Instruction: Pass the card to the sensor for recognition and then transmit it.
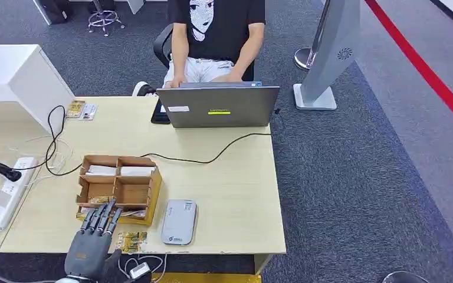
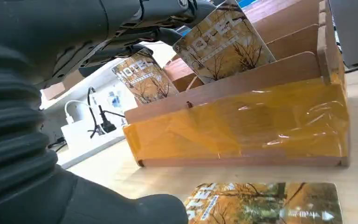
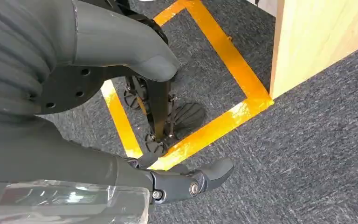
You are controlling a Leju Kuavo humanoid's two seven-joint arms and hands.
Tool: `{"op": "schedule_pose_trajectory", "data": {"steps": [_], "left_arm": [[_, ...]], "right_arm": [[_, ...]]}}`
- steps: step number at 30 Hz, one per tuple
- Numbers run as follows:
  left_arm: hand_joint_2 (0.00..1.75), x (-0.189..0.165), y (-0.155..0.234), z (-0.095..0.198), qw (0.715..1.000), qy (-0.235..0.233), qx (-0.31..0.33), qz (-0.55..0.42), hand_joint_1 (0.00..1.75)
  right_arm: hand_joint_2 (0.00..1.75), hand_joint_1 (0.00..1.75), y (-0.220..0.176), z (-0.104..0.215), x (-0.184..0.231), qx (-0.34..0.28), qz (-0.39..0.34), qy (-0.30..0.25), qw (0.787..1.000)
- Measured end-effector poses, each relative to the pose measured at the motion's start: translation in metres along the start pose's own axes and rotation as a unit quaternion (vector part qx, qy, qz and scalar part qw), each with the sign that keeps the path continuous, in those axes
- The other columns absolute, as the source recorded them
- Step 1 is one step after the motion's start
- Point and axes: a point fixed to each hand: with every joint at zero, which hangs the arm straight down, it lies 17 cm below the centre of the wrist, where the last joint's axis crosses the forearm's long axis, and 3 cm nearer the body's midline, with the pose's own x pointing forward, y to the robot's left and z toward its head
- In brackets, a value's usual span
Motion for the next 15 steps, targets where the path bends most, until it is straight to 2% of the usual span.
{"op": "schedule_pose_trajectory", "data": {"steps": [15], "left_arm": [[1.75,-0.021,0.024,-0.013,0.999,0.015,0.031,-0.023,0.00]], "right_arm": [[1.75,0.00,0.000,0.000,0.001,0.004,0.004,-0.002,1.000]]}}
